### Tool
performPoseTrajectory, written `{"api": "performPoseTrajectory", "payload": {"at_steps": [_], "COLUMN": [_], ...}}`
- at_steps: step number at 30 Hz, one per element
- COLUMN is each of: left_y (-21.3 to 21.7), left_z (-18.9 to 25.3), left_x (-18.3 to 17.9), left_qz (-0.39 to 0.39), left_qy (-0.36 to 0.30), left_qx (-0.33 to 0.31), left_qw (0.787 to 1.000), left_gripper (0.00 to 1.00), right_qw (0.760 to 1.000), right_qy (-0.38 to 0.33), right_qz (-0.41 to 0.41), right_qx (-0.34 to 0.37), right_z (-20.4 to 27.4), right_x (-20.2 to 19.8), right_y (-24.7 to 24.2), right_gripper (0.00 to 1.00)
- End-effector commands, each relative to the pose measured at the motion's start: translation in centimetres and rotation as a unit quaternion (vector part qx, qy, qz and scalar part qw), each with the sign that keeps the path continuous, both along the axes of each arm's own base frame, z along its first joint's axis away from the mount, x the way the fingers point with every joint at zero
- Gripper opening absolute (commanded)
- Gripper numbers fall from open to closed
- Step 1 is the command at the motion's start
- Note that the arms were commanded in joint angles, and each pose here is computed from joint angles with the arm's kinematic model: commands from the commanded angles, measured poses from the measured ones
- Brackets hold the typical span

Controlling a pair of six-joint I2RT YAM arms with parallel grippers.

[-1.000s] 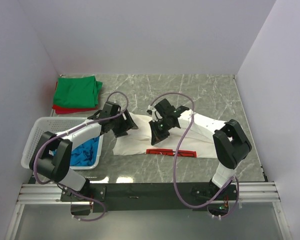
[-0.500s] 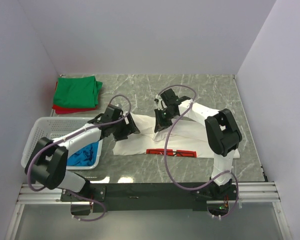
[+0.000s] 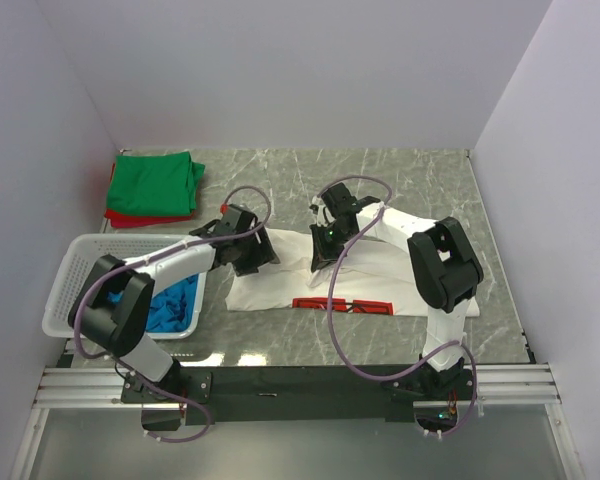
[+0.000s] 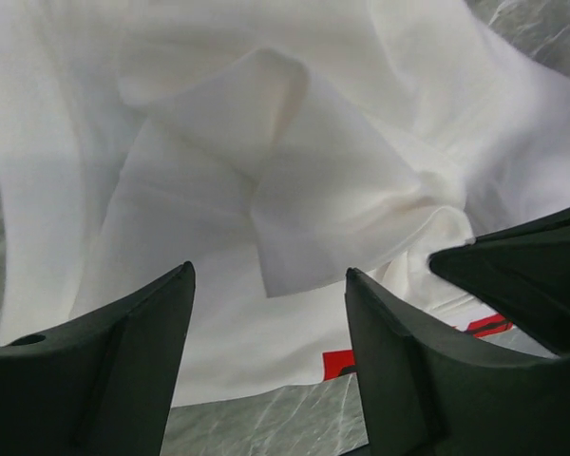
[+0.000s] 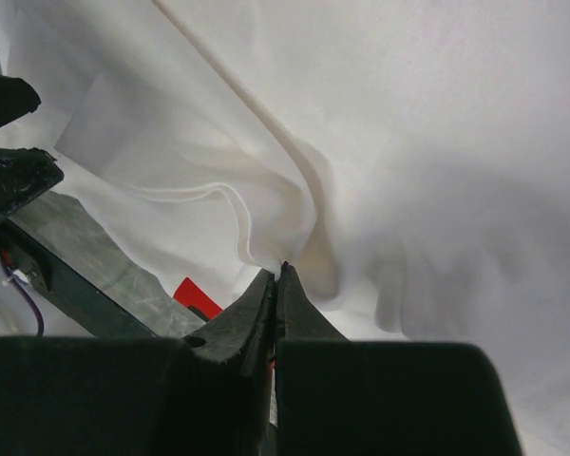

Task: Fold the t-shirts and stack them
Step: Fold the tshirt

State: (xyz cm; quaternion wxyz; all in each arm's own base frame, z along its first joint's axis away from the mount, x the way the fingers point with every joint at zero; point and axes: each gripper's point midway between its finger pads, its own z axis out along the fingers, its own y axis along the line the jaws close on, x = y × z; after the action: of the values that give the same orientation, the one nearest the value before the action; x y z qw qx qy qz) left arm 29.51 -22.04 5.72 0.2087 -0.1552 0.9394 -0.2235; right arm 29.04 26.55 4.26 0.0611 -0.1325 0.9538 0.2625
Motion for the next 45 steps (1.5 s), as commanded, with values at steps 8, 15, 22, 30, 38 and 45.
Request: {"api": "performPoseTrajectory", "payload": {"at_steps": [8,15,22,30,38,45], "left_y": [-2.5,-1.7,-2.9,-3.7,-2.9,-1.1], "left_z": [0.5,0.4,0.1,-0.2,0.3,1.9], "left_x": [2.3,0.7,0.4,0.8,0.1,-2.1], "left_qz": [-0.024,-0.014,-0.022,-0.026,-0.023,-0.012], "left_qy": [-0.005,0.020,0.029,0.037,0.039,0.038], "left_qx": [0.013,0.030,0.009,0.011,0.020,0.026], "left_qw": [1.000,0.999,0.999,0.999,0.999,0.999], "left_gripper": [0.59,0.58,0.54,0.39,0.01,0.01], "right_qw": [1.000,1.000,1.000,1.000,0.999,0.997], "right_qy": [-0.014,-0.014,-0.011,-0.014,-0.020,-0.026], "right_qz": [0.007,0.008,0.006,0.005,0.031,0.071], "right_qx": [0.016,0.012,0.012,0.009,-0.001,-0.021], "right_z": [1.1,0.9,0.8,0.9,1.2,1.2], "right_x": [0.5,0.2,0.2,0.1,-1.2,-3.9], "right_y": [0.5,0.3,0.3,0.0,-0.2,-0.3], "right_gripper": [0.00,0.00,0.00,0.00,0.00,0.00]}}
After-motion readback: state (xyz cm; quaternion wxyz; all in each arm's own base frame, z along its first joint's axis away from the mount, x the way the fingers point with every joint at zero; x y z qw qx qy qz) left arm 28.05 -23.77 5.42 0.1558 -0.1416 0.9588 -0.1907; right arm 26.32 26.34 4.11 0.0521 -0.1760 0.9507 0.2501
